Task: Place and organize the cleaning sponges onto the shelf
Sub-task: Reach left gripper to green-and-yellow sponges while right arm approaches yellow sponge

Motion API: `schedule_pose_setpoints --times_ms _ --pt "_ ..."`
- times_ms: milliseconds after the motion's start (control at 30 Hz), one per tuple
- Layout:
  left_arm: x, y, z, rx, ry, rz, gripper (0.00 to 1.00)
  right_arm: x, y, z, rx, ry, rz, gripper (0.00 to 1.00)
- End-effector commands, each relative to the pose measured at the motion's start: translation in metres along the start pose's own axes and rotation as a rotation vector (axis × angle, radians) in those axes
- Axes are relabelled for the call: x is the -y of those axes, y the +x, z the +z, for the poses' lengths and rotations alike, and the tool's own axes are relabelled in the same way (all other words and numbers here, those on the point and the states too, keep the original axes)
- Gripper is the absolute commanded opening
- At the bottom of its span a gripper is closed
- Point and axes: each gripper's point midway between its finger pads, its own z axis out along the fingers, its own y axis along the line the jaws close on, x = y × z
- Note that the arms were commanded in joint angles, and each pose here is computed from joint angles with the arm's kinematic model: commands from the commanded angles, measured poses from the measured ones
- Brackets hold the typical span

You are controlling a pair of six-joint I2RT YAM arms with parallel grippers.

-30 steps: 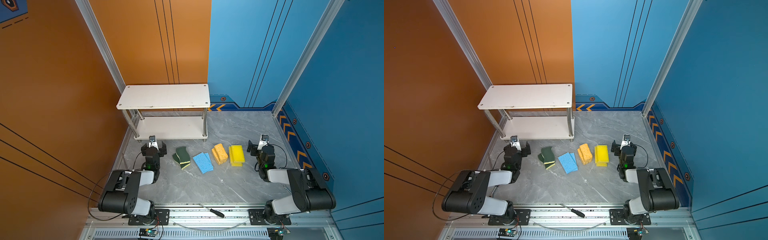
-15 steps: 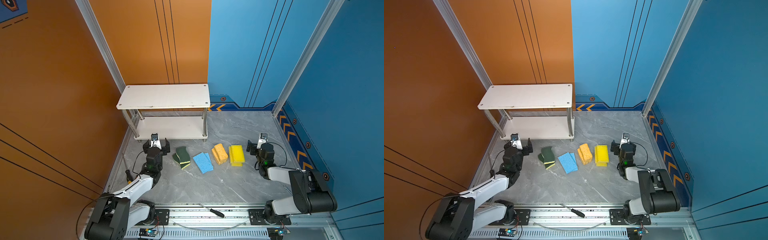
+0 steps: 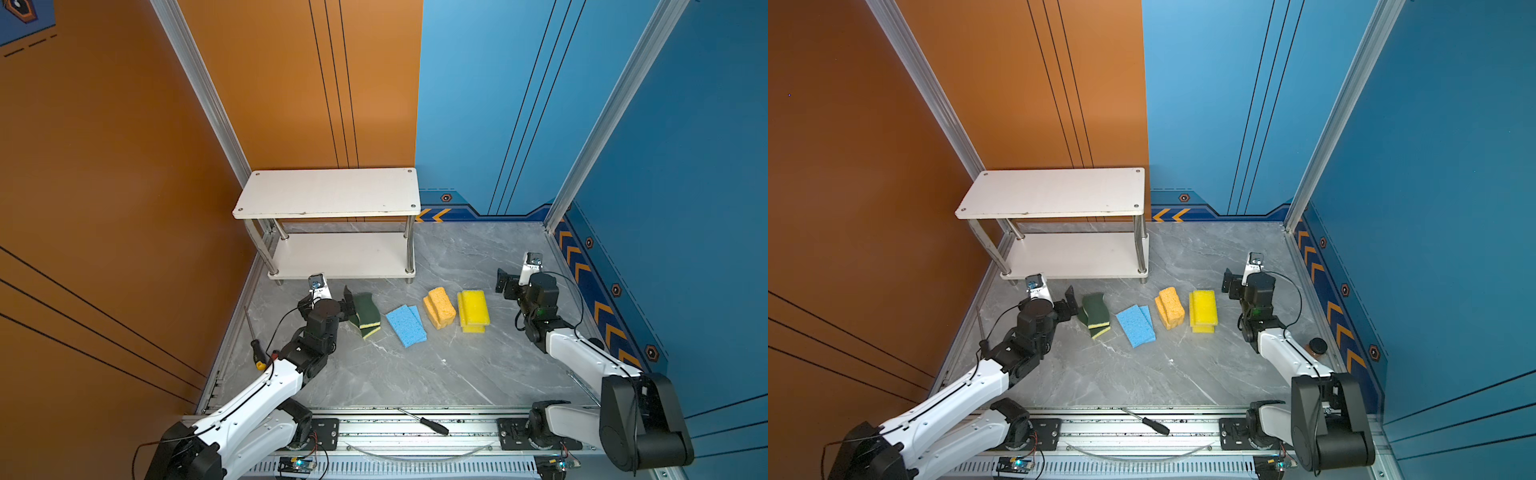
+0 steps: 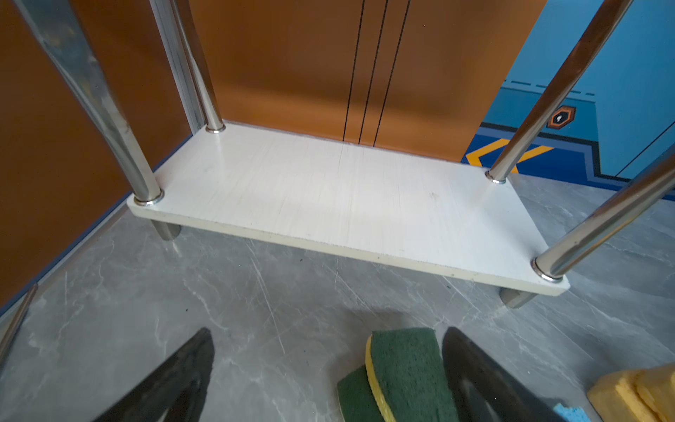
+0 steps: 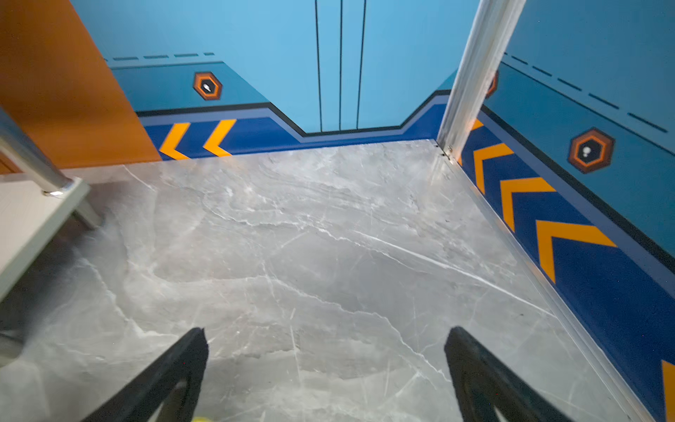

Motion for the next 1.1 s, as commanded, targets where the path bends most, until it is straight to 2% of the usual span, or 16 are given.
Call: schedule_pose_setpoints --times_ms 0,167,367,533,767,1067 --pt "-0.004 0.015 -0.004 -0.07 -0.043 -0.062 0.97 -0.021 0.014 -0.01 -0.177 -0.107 0.048 1.0" --pt "0.012 0.037 -0.004 -0.118 -0.041 -0.073 0.97 -0.053 0.018 -0.023 -0.344 -0.267 0.058 1.0" --pt "0.051 0.051 0.002 -0.188 0.026 -0.029 0.98 -0.1 0.02 -0.04 -0.46 -0.518 0.123 1.0" --pt "0.071 0.058 0.006 -0.227 0.055 -0.03 0.98 -0.125 0.027 -0.054 -0.537 -0.615 0.101 1.0" --pt "0.07 0.08 0.008 -0.299 -0.015 -0.071 0.98 -0.157 0.023 -0.072 -0.558 -0.741 0.074 1.0" --pt "0.063 0.098 0.004 -0.327 -0.109 -0.091 0.98 -0.169 0.02 -0.069 -0.525 -0.729 0.049 1.0"
